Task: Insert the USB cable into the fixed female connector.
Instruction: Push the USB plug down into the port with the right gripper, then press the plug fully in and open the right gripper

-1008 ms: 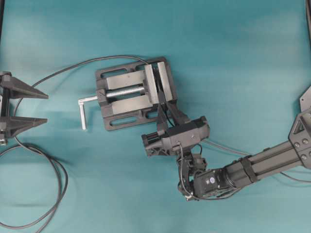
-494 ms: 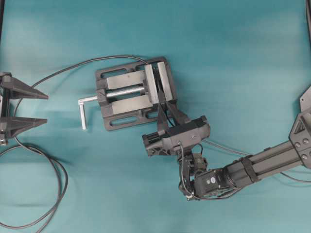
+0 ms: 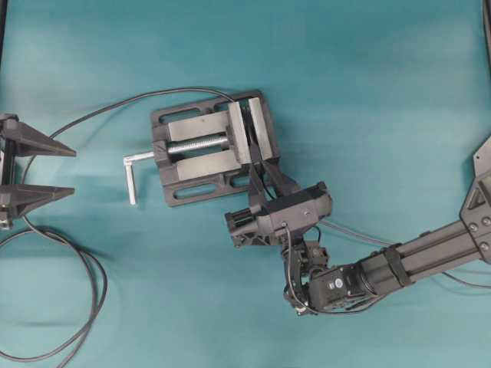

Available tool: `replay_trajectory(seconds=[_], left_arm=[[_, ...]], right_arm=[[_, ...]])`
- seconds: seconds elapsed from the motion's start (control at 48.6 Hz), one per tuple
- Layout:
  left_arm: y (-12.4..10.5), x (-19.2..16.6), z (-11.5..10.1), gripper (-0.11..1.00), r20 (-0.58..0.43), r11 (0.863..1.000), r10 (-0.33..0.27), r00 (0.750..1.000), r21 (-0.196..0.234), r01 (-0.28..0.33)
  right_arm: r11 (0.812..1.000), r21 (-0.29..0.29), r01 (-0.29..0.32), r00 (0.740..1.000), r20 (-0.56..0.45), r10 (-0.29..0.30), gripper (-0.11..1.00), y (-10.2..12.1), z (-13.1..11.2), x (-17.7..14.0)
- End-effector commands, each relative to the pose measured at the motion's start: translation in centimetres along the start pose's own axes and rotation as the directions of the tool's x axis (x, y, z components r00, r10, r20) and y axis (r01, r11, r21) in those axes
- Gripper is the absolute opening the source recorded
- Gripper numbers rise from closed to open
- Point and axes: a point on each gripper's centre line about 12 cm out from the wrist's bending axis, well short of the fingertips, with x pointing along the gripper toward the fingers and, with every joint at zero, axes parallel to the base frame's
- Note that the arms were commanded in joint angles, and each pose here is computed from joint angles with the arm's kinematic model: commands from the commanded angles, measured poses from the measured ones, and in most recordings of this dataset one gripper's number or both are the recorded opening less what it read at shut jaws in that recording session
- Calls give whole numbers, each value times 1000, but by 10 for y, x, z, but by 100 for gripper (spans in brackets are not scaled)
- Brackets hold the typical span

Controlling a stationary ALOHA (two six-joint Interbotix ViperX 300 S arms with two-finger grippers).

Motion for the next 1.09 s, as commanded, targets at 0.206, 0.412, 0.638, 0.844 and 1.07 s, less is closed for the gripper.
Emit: replay_trajectory(seconds=[0.206,0.412,0.638,0.844,1.07], left_arm=[[-1,1,6,93,14,1000,1,1000,-7,-1],[-1,1,7,93,14,1000,1,1000,-7,-1],[-1,1,7,93,14,1000,1,1000,-9,-1],[-1,1,7,93,16,1000,1,1000,-7,-1],[-1,1,7,93,14,1000,1,1000,-7,-1]], right_arm=[[990,65,128,992,0,-128,21,-9,28,58],[989,68,130,991,1,-130,21,-10,29,59],[989,68,129,992,0,-129,25,-10,29,59],[989,69,129,992,0,-129,26,-9,29,58],[989,68,129,992,0,-129,33,-9,29,58]])
